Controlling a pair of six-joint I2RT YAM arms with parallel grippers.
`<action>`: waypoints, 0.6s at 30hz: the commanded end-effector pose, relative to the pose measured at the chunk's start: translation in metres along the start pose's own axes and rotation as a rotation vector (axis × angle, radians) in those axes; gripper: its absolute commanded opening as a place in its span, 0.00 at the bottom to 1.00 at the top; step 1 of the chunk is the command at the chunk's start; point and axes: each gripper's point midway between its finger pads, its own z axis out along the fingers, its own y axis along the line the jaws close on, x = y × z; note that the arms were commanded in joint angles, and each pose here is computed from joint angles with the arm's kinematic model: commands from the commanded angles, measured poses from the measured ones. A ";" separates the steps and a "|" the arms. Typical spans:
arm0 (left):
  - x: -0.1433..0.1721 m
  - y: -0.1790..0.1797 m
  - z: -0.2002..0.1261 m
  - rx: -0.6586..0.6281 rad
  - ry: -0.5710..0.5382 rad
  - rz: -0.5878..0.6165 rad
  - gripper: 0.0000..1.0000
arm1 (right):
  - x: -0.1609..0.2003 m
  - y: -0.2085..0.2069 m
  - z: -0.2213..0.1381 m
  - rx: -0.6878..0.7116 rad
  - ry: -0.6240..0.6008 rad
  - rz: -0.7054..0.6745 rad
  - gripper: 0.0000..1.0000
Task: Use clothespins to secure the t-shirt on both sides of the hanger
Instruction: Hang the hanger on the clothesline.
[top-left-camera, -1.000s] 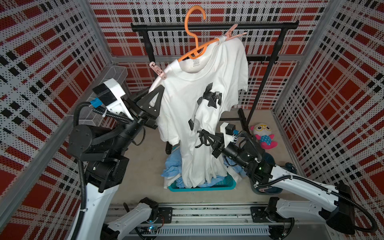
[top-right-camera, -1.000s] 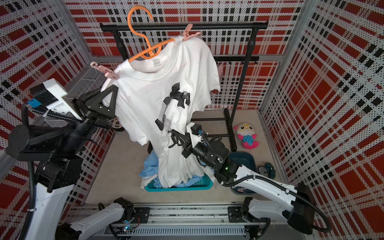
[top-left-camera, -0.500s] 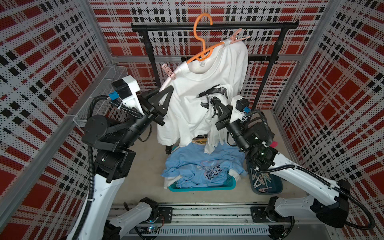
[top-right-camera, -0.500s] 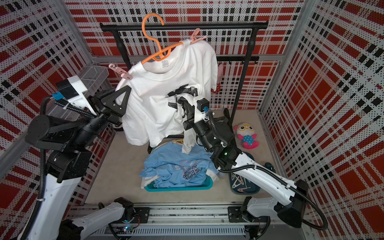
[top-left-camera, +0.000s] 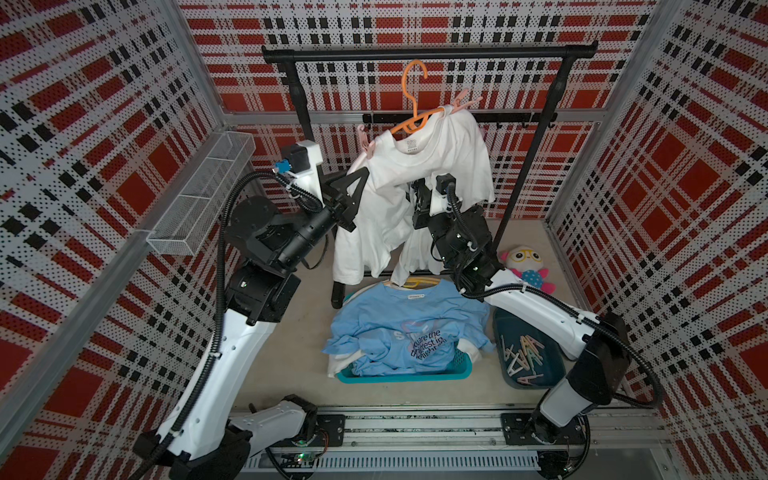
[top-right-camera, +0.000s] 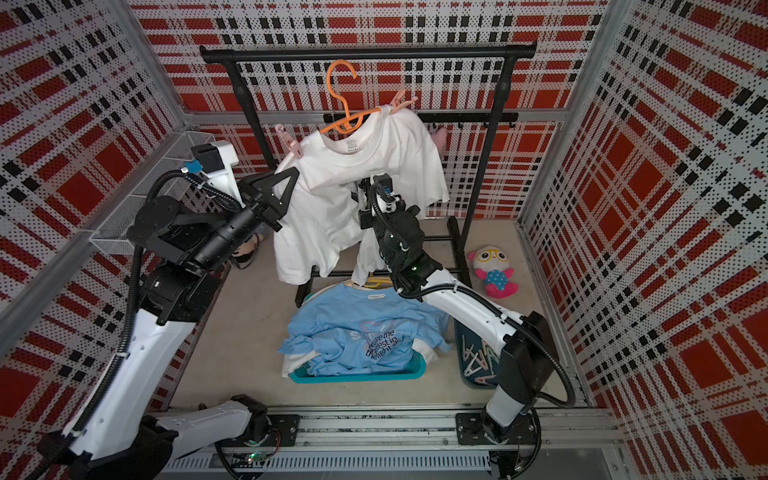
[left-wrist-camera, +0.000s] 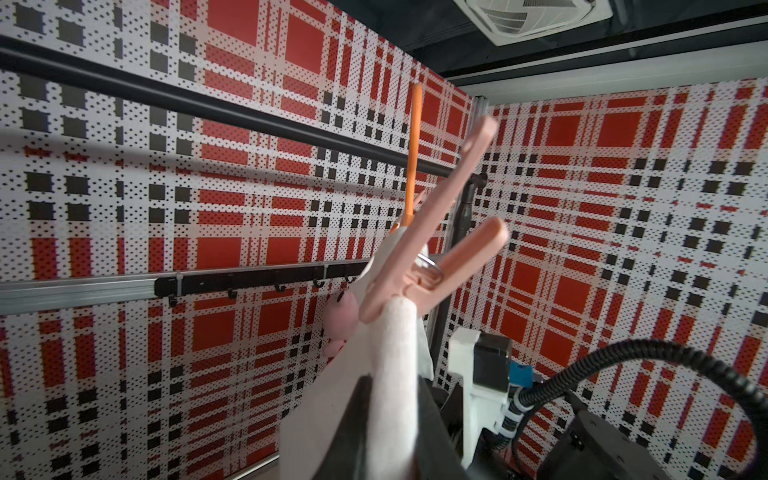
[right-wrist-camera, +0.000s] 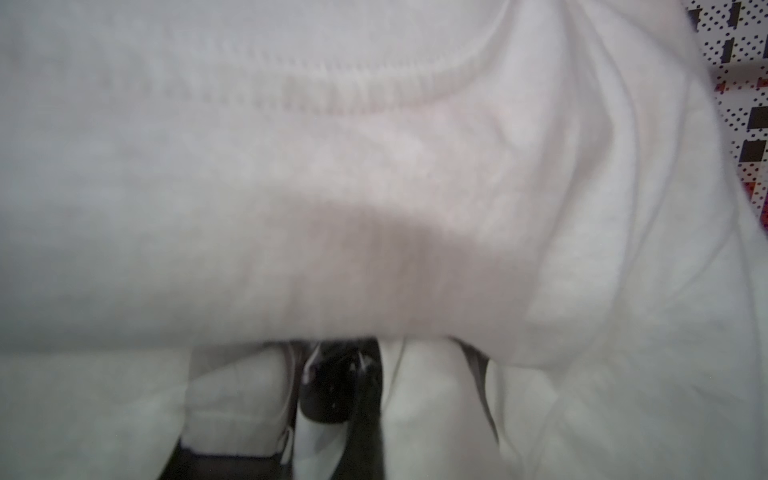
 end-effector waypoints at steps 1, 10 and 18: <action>-0.036 0.015 -0.004 -0.133 -0.105 0.043 0.00 | -0.024 -0.003 0.017 0.010 -0.105 0.037 0.00; -0.055 0.043 -0.009 -0.305 -0.199 0.051 0.00 | 0.016 0.025 0.052 -0.055 -0.102 0.099 0.00; -0.066 0.064 -0.011 -0.381 -0.245 0.057 0.00 | 0.028 0.053 0.067 -0.165 -0.118 0.206 0.00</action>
